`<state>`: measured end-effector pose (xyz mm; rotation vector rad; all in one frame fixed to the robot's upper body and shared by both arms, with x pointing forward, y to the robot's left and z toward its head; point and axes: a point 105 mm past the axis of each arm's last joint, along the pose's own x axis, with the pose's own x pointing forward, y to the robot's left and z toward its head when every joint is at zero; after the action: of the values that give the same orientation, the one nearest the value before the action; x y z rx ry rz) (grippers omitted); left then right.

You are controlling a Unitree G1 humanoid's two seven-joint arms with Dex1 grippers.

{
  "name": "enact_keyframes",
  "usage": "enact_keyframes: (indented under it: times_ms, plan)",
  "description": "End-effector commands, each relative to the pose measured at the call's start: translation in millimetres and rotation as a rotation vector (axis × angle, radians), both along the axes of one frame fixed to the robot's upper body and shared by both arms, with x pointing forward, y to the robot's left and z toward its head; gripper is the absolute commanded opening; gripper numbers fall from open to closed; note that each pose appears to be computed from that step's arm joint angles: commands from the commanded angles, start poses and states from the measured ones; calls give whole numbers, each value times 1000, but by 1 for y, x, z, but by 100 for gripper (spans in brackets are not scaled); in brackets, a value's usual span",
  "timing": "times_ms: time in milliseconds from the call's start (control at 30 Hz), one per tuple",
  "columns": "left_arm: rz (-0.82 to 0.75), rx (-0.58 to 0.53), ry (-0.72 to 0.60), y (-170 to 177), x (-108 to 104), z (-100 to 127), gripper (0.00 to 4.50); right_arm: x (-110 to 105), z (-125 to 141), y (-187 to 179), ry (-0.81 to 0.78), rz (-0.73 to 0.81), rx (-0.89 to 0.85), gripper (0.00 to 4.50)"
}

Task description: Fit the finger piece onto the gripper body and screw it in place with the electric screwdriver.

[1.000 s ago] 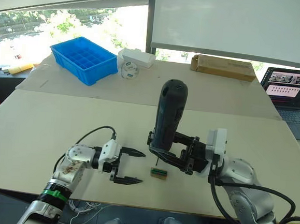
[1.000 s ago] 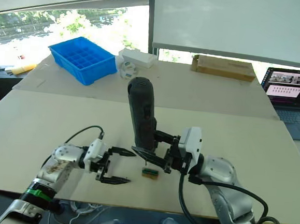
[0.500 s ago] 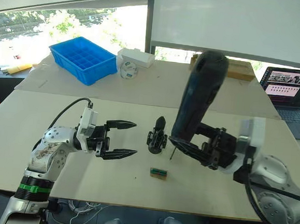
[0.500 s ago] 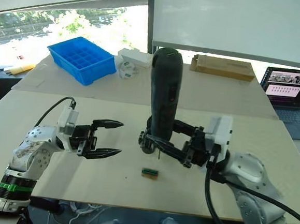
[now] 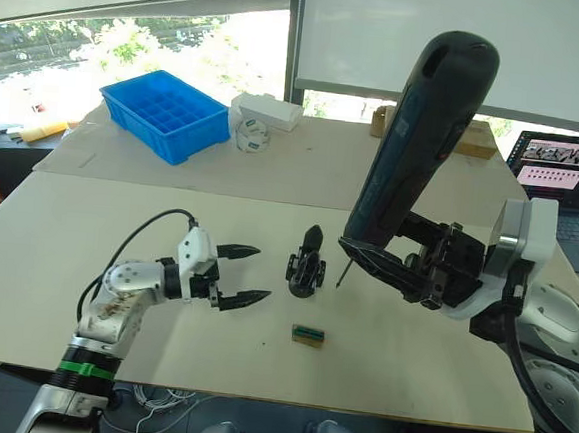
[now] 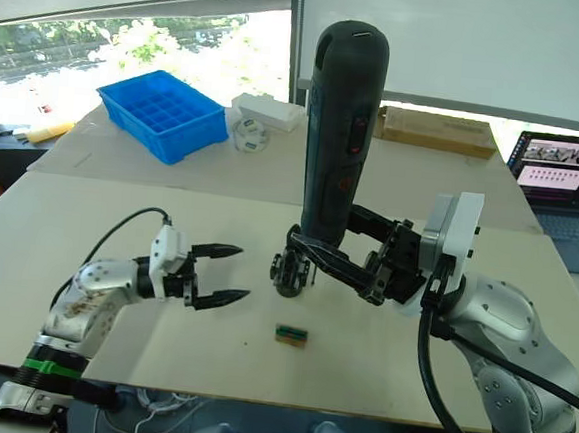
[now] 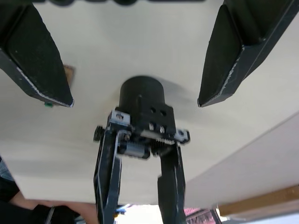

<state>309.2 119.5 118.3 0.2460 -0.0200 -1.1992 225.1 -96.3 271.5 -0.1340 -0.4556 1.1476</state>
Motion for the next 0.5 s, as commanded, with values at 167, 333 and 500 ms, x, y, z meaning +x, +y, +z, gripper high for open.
enact_keyframes:
  times_ms: [167,333,500]
  plan:
    - [7,33,25,-27,11,-22,449,-11,16,3,-73,37,7,191]
    - [12,41,19,-48,18,-35,449,-12,14,5,-67,43,3,191]
    - [44,29,5,-60,25,-39,449,-11,12,6,-61,46,-1,191]
